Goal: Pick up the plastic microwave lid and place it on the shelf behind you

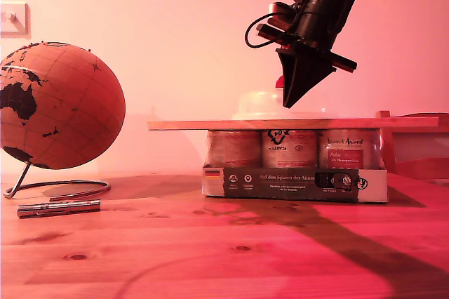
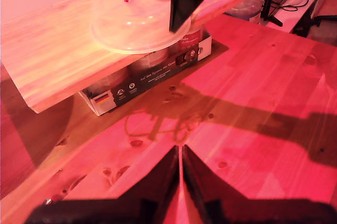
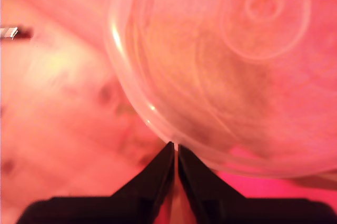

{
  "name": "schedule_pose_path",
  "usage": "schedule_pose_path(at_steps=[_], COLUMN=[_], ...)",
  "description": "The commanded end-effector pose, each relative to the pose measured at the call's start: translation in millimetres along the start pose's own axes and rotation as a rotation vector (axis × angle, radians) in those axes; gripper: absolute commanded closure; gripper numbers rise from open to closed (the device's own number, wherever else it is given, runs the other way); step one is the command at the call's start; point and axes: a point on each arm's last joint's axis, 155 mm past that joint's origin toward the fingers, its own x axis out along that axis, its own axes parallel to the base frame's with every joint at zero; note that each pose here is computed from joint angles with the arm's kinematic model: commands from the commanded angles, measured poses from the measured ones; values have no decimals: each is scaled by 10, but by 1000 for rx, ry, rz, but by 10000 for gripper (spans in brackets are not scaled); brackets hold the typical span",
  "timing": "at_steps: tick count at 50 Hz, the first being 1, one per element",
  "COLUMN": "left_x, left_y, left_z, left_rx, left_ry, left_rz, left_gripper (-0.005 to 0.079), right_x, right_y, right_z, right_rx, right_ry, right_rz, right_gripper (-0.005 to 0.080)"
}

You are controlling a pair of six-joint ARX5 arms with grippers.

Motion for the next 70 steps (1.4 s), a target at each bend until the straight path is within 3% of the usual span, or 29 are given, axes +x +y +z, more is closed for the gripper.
schedule_pose_path(at_steps=[1,22,39,54,70], left_x=[36,36,36,36,83], left_y=[7,15,13,18,34], left_z=[-62,-19,-26,-26,-31], left_rx=[-8,-4,-5,-2,-4], left_ry=[8,-9,-6,-6,-2], left_rz=[-1,3,2,3,2], left_gripper=[764,764,764,764,764], right_x=[-62,-118,-115,-408,-721], right_y=[-41,-218,-91,165,142], right_z=[91,451,207,361,455], right_rx=[-11,-27,-28,-82,-97], right_ry=[-40,-183,-89,-181,-255], right_rz=[-30,-119,-77,-68,-143], right_gripper=[764,765,765,765,764])
